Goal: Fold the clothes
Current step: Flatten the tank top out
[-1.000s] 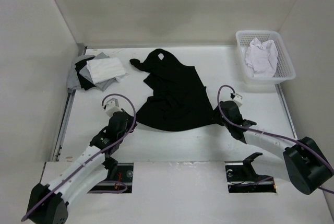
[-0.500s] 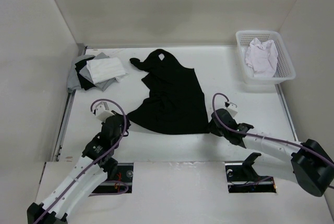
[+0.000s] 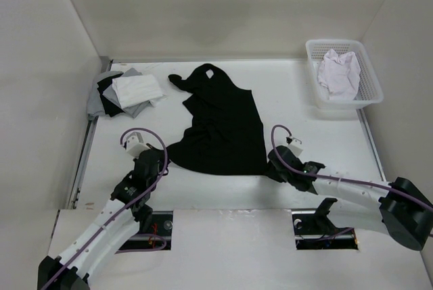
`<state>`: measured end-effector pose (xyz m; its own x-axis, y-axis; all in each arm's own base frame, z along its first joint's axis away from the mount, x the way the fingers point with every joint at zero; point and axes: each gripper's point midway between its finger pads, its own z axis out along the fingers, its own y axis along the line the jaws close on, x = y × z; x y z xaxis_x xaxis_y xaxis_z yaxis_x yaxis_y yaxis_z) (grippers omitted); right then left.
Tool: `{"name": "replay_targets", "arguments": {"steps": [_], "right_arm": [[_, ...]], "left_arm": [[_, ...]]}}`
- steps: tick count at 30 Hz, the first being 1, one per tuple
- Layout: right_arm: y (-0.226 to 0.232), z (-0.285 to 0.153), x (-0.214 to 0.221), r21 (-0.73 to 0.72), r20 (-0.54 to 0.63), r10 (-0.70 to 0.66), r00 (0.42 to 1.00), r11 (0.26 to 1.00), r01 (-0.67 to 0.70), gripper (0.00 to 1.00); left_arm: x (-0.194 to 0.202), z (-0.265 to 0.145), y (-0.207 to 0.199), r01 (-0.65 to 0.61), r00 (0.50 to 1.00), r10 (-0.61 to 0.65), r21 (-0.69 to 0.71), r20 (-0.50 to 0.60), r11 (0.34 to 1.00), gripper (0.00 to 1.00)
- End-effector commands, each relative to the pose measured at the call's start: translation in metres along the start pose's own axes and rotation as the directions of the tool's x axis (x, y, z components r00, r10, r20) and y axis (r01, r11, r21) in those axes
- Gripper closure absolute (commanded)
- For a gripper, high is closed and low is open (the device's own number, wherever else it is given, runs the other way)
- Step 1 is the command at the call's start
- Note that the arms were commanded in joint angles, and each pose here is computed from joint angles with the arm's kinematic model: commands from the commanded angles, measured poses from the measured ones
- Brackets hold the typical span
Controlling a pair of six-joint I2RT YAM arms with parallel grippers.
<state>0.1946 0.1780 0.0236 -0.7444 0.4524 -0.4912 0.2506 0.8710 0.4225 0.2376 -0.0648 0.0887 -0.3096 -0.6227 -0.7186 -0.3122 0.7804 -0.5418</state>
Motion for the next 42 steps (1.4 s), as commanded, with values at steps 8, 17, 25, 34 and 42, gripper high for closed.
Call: {"name": "replay_targets", "arguments": {"steps": [8,17,25,34,42], "right_arm": [[-0.015,-0.007,0.004,0.042,0.003,0.054,0.999,0.998,-0.054,0.71],[-0.010,-0.001,0.007,0.039,-0.012,0.042,0.999,0.998,-0.041,0.74],[-0.001,0.004,0.000,0.030,0.013,0.017,1.000,0.999,-0.017,0.99],[0.093,-0.168,-0.141,-0.240,0.472,-0.026,0.881,0.958,0.156,1.00],[0.159,-0.381,-0.261,-0.327,0.779,0.058,0.624,0.887,0.326,1.00]], "left_arm": [[-0.010,-0.001,-0.018,0.032,0.999,-0.035,0.074,0.029,0.997,0.99],[-0.009,-0.001,-0.021,0.035,0.999,-0.037,0.086,0.024,0.996,0.99],[-0.013,-0.002,-0.024,0.046,0.998,-0.049,0.099,0.028,0.994,0.99],[-0.153,-0.083,-0.121,0.093,0.942,-0.200,0.366,0.268,0.926,1.00],[-0.325,-0.251,-0.195,0.070,0.748,-0.500,0.697,0.437,0.714,1.00]]}}
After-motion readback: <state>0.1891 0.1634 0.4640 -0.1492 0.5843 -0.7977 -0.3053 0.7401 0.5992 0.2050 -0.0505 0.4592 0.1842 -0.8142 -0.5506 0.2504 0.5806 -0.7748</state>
